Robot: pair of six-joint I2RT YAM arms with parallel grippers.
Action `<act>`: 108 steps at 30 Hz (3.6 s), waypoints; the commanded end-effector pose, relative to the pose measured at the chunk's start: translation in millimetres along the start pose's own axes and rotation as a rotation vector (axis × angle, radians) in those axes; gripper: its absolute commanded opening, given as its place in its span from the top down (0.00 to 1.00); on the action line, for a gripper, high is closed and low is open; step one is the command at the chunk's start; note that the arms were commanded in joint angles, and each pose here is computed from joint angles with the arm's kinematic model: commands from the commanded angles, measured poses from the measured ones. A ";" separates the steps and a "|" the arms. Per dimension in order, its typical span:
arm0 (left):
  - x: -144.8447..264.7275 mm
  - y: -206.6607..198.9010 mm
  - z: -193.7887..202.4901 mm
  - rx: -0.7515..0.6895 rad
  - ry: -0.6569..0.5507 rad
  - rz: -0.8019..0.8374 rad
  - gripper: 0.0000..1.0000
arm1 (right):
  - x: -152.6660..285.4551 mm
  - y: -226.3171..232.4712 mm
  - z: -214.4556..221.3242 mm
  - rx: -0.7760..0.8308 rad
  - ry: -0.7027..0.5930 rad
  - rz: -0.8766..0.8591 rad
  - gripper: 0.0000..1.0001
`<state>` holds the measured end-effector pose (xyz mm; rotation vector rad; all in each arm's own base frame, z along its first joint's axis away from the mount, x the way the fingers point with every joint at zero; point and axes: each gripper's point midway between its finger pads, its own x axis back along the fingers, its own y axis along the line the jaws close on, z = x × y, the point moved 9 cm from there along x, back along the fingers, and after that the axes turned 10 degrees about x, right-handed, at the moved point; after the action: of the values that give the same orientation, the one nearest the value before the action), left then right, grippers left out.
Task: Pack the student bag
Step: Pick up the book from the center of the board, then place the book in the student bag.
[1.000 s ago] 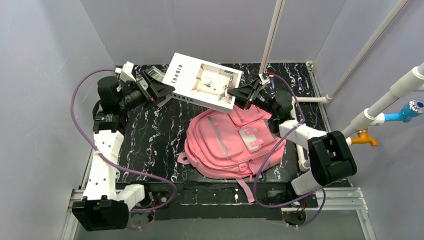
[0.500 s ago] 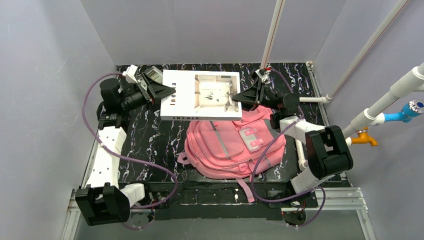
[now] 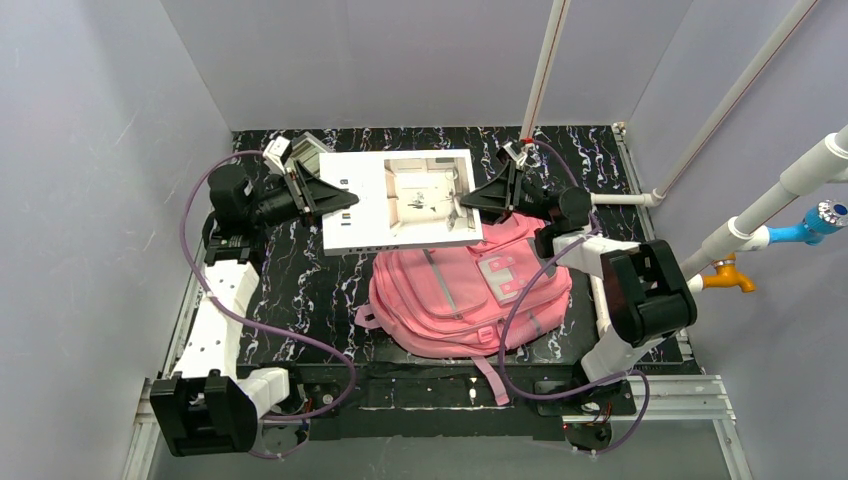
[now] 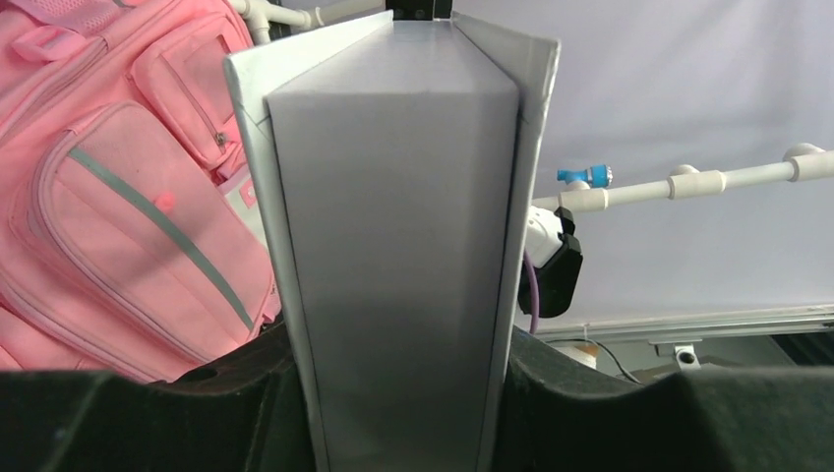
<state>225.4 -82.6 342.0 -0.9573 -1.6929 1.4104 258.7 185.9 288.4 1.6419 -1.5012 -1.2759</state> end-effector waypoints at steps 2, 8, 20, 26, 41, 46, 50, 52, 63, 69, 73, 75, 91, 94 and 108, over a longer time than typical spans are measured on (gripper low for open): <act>12.6 -16.7 6.2 -0.113 -0.004 0.043 0.97 | -1.1 -21.4 3.6 0.136 0.014 0.209 0.41; 27.3 -20.7 -6.0 -0.118 -0.148 -0.097 1.00 | 23.8 -44.5 3.0 0.288 0.129 0.782 0.06; 84.2 -56.0 -9.9 -0.437 -0.656 -0.724 1.00 | -4.2 1.3 50.4 0.815 0.268 1.202 0.02; 91.8 -47.6 1.0 -0.441 -0.671 -0.781 1.00 | -63.9 8.7 134.5 1.130 0.485 1.146 0.03; 90.4 -41.0 5.8 -0.464 -0.636 -0.796 1.00 | -93.8 -53.3 235.1 1.559 0.931 1.342 0.17; 90.0 -41.2 6.2 -0.470 -0.632 -0.791 1.00 | -77.7 -69.3 234.7 1.630 0.939 1.452 0.19; 87.4 -41.9 6.9 -0.459 -0.619 -0.764 1.00 | -71.0 -75.2 234.9 1.648 0.905 1.494 0.32; 85.7 -42.7 8.1 -0.450 -0.612 -0.743 1.00 | -68.7 -77.3 235.4 1.646 0.875 1.490 0.41; 80.5 -54.2 16.2 -0.443 -0.574 -0.640 1.00 | -88.6 -18.2 189.5 1.497 0.514 1.412 0.99; 78.6 -88.5 19.9 -0.465 -0.581 -0.532 1.00 | -63.0 10.3 104.6 1.105 0.248 1.128 0.99; 77.3 -93.8 23.8 -0.432 -0.586 -0.502 1.00 | -56.1 20.5 73.0 0.981 0.151 1.093 0.99; 78.6 -93.6 26.0 -0.416 -0.602 -0.510 1.00 | -56.6 21.7 63.7 0.922 0.089 1.096 0.99; 64.1 -7.2 68.3 -0.213 -0.388 -0.514 1.00 | -57.3 18.9 51.2 0.874 -0.073 1.116 0.99; 62.9 2.3 72.9 -0.178 -0.352 -0.517 1.00 | -55.3 22.4 46.9 0.893 -0.109 1.137 0.99; 29.1 51.7 69.2 0.212 -0.170 -0.272 1.00 | -70.2 41.3 41.4 0.857 -0.210 1.002 0.99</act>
<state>159.6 -67.4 270.1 -0.2438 -1.8825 1.4277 197.2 243.0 262.7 0.7669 -2.4650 0.0787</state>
